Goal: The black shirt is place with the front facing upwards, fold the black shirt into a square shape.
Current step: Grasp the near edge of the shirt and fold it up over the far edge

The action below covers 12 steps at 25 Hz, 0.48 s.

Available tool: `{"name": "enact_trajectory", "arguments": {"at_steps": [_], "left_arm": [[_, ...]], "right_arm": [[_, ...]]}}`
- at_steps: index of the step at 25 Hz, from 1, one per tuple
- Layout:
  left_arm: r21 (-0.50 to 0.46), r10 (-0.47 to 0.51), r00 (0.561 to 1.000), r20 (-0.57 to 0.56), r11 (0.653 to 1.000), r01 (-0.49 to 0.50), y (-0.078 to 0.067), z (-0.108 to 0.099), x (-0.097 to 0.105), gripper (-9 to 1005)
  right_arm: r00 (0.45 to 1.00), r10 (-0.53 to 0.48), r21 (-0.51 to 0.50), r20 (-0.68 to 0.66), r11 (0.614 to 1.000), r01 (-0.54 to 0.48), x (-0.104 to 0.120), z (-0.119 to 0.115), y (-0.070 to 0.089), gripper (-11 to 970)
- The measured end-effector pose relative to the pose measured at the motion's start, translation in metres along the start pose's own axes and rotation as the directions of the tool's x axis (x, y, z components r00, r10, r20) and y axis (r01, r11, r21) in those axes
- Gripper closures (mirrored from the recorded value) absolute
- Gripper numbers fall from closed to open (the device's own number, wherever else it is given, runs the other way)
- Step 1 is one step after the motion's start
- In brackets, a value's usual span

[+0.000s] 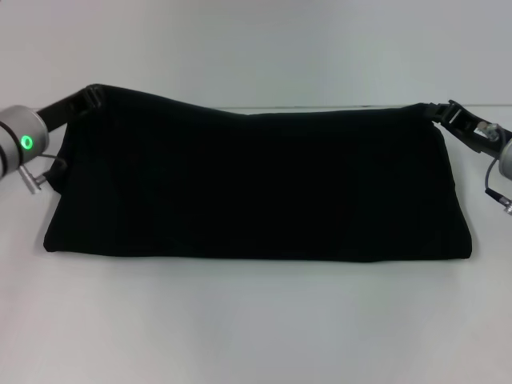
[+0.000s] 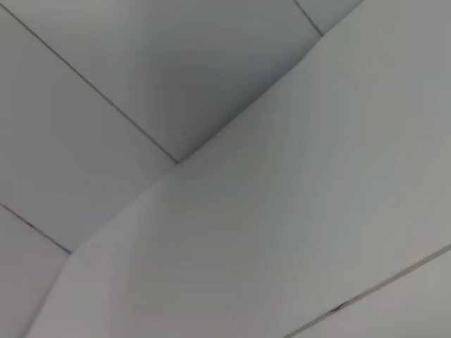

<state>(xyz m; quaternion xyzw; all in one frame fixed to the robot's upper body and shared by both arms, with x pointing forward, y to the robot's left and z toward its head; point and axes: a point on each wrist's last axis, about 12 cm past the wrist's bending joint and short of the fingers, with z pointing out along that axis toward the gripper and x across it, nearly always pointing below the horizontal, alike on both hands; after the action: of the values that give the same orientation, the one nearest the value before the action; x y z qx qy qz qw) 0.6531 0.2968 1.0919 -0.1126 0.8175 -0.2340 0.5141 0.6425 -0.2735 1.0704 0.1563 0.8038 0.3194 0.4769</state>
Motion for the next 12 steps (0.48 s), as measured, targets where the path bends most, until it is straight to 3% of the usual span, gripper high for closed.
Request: {"name": "enact_trajectory", "arguments": {"at_steps": [3, 8, 12], "left_arm": [[-0.049, 0.017, 1.000, 0.023, 0.999, -0.016, -0.004, 0.006, 0.010, 898], [-0.052, 0.122, 0.990, 0.071, 0.992, -0.119, -0.016, 0.012, 0.024, 882], [-0.059, 0.132, 0.985, 0.115, 0.990, -0.126, -0.018, 0.013, 0.029, 853]], "right_arm": [[0.998, -0.062, 0.021, 0.017, 0.998, 0.062, 0.004, 0.005, 0.002, 926], [0.990, -0.127, 0.020, 0.062, 0.992, 0.126, 0.012, 0.010, 0.007, 723], [0.988, -0.124, 0.027, 0.095, 0.992, 0.122, 0.014, 0.010, 0.006, 615]]}}
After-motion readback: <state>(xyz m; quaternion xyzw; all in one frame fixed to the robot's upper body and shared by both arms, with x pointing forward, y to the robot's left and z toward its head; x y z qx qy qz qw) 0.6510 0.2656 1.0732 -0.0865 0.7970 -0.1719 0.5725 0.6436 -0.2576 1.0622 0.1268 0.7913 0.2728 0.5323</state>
